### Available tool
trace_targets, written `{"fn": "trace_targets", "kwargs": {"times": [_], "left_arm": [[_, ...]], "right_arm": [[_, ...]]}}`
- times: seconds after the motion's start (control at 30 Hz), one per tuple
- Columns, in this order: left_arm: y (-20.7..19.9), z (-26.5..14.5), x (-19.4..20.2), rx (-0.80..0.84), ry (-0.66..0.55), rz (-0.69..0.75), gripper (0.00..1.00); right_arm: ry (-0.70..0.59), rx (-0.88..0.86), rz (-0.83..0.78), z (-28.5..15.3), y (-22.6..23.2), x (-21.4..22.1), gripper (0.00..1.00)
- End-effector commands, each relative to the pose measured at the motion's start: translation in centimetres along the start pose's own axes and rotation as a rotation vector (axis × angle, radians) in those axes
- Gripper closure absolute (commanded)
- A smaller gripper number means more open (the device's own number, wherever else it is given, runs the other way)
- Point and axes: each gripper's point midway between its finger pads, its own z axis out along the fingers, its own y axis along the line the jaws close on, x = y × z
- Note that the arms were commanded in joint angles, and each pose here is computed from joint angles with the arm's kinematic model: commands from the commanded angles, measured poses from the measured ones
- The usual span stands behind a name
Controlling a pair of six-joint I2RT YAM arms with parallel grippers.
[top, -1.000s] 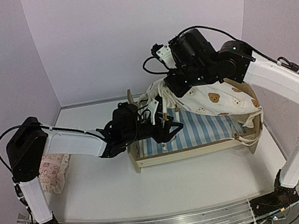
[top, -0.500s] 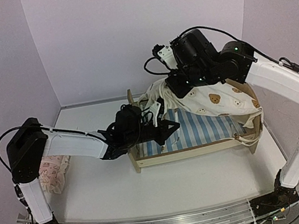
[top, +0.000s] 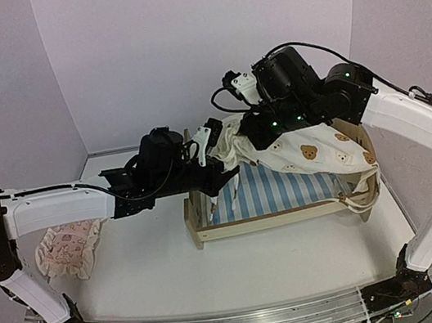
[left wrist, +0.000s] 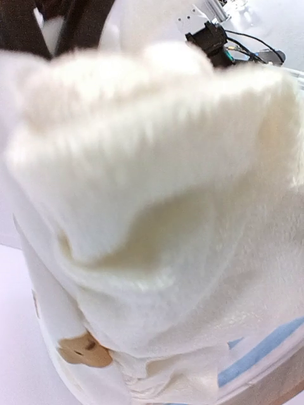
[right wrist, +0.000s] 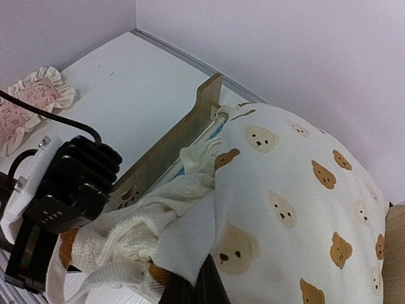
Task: Set up the pet bed
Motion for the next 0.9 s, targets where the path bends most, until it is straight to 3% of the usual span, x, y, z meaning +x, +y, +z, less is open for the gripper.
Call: {"fn": "trace_targets", "kwargs": {"times": [0.0,0.5,0.87], "left_arm": [[1.1,-1.0,0.1,-0.076,0.012,-0.026,1.00],[3.3,0.6,4.0,-0.149,0.064,-0.128,1.00],[5.3,-0.6,7.0,-0.258,0.131,-0.236,1.00]], "right_arm": [[-0.062,-0.066,0.061,-0.1,1.4,-1.8,1.00],[-0.018,-0.033,0.046,2.1,1.6,-0.6,1.00],[0.025,-0.031,0.038,3.8,2.2,0.6,1.00]]}}
